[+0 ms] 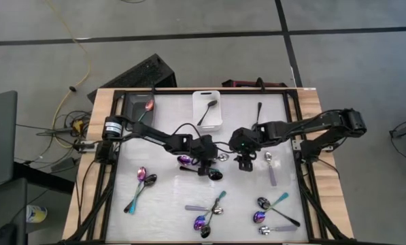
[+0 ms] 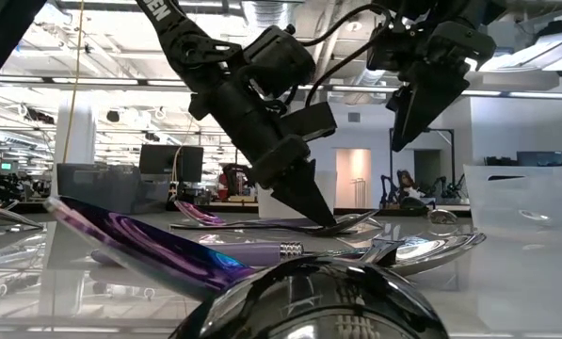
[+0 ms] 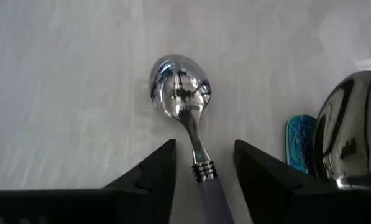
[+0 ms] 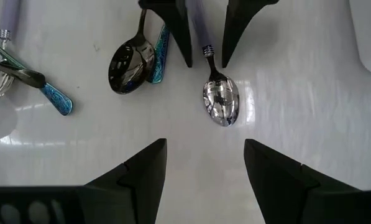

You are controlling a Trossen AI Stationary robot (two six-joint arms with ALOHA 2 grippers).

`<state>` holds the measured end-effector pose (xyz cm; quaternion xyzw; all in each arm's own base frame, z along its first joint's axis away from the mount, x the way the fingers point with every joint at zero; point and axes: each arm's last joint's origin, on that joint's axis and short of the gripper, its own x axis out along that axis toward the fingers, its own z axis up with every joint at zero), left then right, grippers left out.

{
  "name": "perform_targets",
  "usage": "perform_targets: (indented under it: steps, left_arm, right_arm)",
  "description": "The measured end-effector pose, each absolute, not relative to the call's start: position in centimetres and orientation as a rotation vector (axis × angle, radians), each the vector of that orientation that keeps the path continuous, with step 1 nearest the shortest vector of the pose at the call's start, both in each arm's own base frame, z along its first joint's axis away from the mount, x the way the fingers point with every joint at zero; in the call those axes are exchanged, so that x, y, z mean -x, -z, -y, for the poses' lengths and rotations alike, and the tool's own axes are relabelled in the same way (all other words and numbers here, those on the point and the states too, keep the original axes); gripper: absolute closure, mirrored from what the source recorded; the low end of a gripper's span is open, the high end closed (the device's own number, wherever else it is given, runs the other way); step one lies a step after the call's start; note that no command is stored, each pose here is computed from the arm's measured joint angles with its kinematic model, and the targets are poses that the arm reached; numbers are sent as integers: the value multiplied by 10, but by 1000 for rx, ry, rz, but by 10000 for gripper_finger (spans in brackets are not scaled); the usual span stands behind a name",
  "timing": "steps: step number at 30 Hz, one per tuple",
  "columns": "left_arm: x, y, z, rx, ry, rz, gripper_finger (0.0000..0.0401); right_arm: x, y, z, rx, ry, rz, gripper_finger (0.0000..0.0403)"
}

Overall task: Sort silverware by color (type)
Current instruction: Put the violet spoon into the transparent bin

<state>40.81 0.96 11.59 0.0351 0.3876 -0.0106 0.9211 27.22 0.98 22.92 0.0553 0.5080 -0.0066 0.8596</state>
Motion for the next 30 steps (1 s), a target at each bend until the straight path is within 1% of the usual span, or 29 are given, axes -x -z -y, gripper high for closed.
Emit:
perform_targets:
  steps: [6,8,12,15,20,25,30]
  left_arm:
    - [-409,-116,-10,-84,1,-789,370]
    - [-409,-116,-11,-88,-10,-788,386]
    - [-410,-117,-12,-100,-40,-763,387]
    - [-410,-126,-12,-125,-37,-741,398]
    - [-402,-154,-13,-185,-50,-730,401]
    - [-392,-196,-15,-226,-73,-637,400]
    - [-384,-212,-19,-207,-68,-615,400]
  right_arm:
    - [-272,-229,-10,-121,17,-1066,165]
    - [-272,-229,-10,-129,22,-1066,165]
    - [-272,-229,-10,-136,28,-1065,165]
    - [-272,-229,-10,-143,32,-1068,165]
    - [-267,-234,-9,-144,36,-1069,165]
    - [-257,-247,-9,-153,41,-1032,165]
    - [-250,-260,-11,-159,31,-964,165]
